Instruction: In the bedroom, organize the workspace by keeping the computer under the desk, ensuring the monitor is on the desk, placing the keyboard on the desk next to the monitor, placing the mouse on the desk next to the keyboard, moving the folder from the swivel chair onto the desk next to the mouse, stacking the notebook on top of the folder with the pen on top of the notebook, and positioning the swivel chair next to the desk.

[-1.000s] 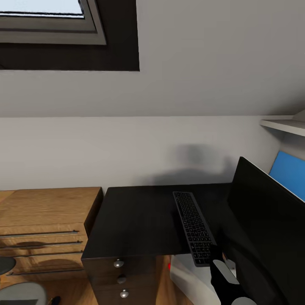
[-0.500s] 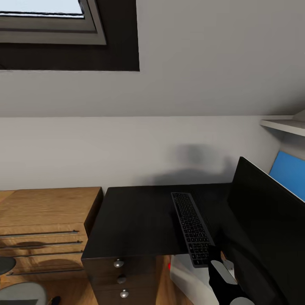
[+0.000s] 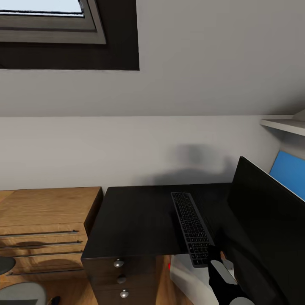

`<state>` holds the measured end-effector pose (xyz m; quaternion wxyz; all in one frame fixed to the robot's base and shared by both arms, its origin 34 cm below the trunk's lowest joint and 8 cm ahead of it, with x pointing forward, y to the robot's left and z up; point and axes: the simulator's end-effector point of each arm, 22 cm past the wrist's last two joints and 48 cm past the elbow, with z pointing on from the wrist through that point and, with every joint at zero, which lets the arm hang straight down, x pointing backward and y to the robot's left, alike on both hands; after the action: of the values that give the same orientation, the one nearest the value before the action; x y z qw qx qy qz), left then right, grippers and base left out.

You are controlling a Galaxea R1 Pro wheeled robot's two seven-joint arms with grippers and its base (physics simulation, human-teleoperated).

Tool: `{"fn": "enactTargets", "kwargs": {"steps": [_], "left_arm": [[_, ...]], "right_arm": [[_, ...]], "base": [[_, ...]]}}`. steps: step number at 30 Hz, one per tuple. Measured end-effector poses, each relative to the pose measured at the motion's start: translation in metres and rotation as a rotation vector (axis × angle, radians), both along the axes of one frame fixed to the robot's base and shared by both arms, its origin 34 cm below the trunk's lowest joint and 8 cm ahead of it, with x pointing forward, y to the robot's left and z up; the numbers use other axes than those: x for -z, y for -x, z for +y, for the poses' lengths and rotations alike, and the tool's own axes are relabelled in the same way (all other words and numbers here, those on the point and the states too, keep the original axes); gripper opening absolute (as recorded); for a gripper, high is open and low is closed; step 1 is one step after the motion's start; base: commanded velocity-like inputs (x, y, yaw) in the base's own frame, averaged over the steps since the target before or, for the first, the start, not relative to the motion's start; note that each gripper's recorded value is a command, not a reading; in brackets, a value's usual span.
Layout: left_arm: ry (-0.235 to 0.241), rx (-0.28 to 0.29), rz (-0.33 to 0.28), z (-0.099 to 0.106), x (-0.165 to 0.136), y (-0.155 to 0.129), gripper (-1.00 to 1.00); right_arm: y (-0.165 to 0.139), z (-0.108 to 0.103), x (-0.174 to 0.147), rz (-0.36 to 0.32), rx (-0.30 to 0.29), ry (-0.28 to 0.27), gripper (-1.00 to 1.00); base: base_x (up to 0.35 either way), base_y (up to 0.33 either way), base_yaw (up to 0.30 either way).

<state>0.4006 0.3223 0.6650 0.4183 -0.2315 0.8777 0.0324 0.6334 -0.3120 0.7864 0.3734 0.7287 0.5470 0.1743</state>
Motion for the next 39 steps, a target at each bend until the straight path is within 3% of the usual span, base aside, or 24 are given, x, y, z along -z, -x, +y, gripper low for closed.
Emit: {"fn": "enactTargets", "kwargs": {"steps": [22, 39], "left_arm": [[0.000, -0.001, -0.002, 0.000, 0.023, -0.006, 1.00], [0.000, 0.001, -0.001, 0.001, 0.023, -0.006, 1.00]], "right_arm": [[-0.004, -0.005, 0.023, 0.002, 0.017, 0.006, -1.00], [0.000, -0.005, 0.027, 0.016, 0.015, 0.006, -1.00]], "base": [[0.000, 0.000, 0.000], [0.033, 0.000, 0.000]]}}
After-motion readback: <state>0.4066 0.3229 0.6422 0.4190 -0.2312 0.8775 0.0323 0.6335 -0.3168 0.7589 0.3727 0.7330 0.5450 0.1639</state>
